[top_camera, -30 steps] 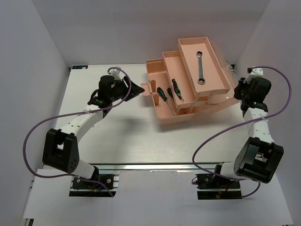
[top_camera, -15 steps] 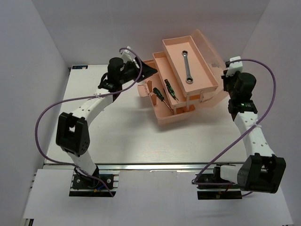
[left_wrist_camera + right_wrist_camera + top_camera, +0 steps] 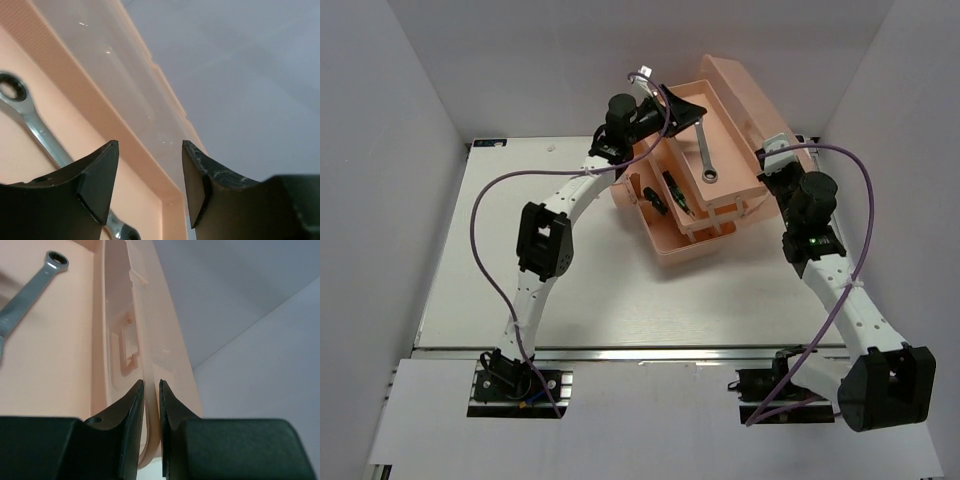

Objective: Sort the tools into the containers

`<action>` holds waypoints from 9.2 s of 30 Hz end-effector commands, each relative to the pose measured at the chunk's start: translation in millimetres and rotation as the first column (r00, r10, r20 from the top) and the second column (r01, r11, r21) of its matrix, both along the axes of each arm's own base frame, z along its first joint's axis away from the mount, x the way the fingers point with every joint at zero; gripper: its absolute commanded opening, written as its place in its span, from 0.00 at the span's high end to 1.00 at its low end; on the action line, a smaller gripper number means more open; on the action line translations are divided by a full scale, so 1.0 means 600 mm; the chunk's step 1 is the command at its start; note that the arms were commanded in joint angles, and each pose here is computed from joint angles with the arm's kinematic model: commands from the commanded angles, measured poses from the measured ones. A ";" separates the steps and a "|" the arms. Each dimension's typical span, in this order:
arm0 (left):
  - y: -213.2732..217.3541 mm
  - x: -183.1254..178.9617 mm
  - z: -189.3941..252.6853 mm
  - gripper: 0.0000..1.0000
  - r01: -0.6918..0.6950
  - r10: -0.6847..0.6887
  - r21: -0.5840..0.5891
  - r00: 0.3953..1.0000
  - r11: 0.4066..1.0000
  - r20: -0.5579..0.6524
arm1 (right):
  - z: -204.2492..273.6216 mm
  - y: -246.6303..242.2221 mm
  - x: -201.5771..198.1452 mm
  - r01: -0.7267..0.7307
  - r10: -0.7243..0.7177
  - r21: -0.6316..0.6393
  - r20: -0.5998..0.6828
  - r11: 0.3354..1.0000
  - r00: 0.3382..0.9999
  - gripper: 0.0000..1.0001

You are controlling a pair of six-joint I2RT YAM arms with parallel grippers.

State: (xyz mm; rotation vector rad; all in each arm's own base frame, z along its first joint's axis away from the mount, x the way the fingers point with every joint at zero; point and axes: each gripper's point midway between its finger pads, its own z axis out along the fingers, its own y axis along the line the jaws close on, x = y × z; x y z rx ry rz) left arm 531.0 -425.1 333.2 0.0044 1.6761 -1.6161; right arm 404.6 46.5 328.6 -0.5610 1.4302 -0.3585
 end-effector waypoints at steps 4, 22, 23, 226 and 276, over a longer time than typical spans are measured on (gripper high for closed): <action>-0.015 0.005 0.059 0.33 -0.056 0.060 -0.114 0.998 0.992 0.031 | 0.083 0.052 -0.036 -0.090 0.106 -0.086 0.207 0.992 0.973 1.00; -0.019 0.003 0.034 0.32 -0.091 0.093 -0.097 0.996 0.991 0.012 | 0.045 0.157 -0.109 -0.288 0.316 -0.175 0.169 0.942 0.934 1.00; -0.019 0.004 0.032 0.33 -0.092 0.093 -0.094 0.996 0.991 0.009 | 0.047 0.161 -0.113 -0.295 0.325 -0.175 0.172 0.939 0.930 1.00; 0.262 -0.181 -0.209 0.89 0.083 0.018 0.247 0.924 0.965 -0.381 | -0.251 0.233 0.058 -0.032 0.660 0.738 -0.582 0.674 0.474 0.62; 0.218 -0.097 -0.320 0.83 0.072 0.173 0.419 0.837 0.905 -0.519 | -0.271 0.242 0.051 -0.039 0.603 0.669 -0.640 0.742 0.477 0.45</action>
